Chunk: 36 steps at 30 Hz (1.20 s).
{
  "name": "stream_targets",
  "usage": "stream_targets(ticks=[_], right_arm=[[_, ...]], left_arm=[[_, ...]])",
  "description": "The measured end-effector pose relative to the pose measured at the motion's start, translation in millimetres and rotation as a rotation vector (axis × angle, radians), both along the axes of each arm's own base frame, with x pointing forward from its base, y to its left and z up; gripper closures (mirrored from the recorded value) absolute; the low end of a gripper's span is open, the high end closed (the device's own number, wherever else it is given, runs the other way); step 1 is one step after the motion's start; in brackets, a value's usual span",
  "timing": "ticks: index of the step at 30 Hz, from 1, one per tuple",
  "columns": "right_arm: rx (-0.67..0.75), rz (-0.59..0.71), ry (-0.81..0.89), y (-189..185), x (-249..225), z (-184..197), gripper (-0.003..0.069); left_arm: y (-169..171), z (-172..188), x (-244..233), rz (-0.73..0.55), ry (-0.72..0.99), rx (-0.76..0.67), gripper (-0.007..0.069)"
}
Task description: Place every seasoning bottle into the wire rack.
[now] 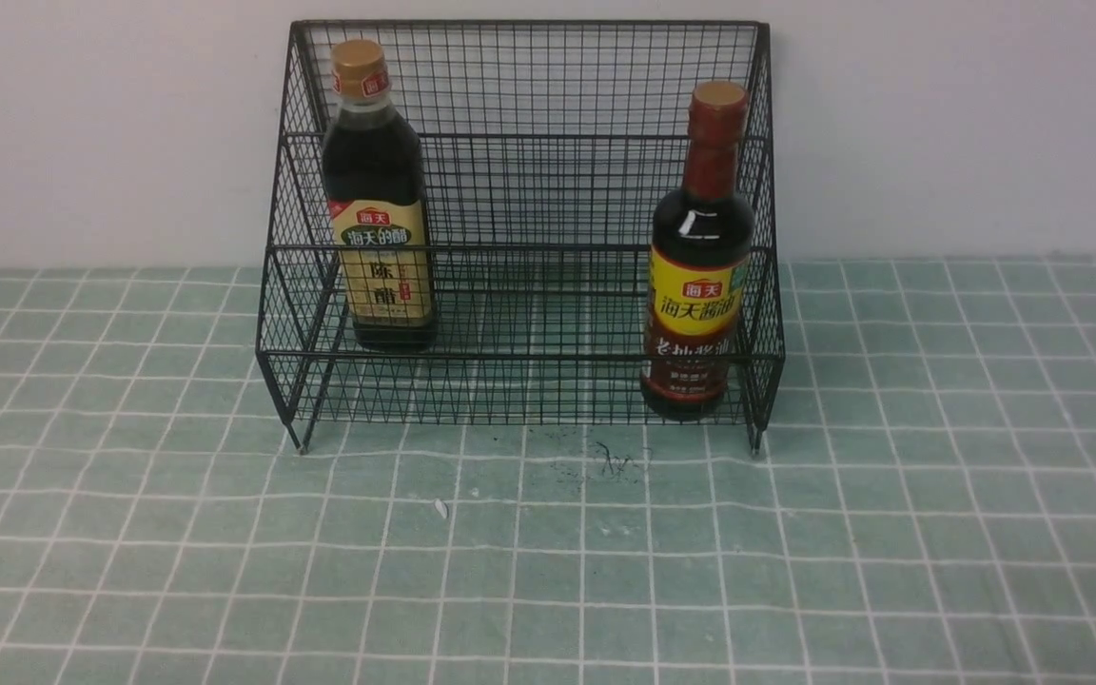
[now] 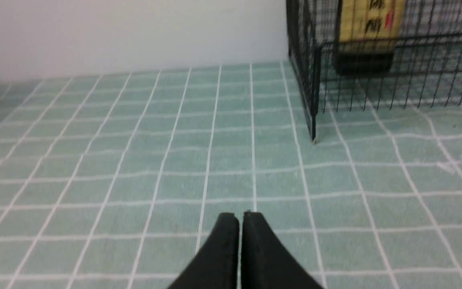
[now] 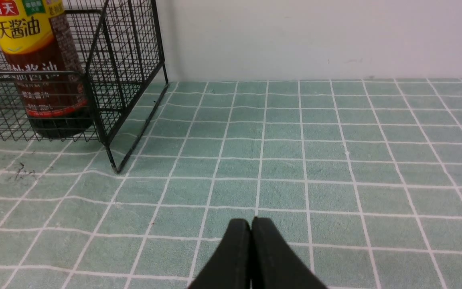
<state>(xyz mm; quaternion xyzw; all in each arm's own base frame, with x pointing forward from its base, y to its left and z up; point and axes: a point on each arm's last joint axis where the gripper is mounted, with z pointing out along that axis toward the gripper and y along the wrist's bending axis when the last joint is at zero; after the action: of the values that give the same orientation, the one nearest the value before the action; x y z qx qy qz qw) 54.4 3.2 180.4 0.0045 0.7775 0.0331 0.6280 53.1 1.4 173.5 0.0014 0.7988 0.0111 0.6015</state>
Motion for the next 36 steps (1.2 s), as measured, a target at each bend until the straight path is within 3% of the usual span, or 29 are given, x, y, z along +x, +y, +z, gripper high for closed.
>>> stream_targets(ticks=[36], right_arm=[[-0.001,0.000,0.000,0.0,0.0,0.0,0.0673]], left_arm=[[0.2,-3.1,-0.8,0.008,0.032,-0.008,0.0631]])
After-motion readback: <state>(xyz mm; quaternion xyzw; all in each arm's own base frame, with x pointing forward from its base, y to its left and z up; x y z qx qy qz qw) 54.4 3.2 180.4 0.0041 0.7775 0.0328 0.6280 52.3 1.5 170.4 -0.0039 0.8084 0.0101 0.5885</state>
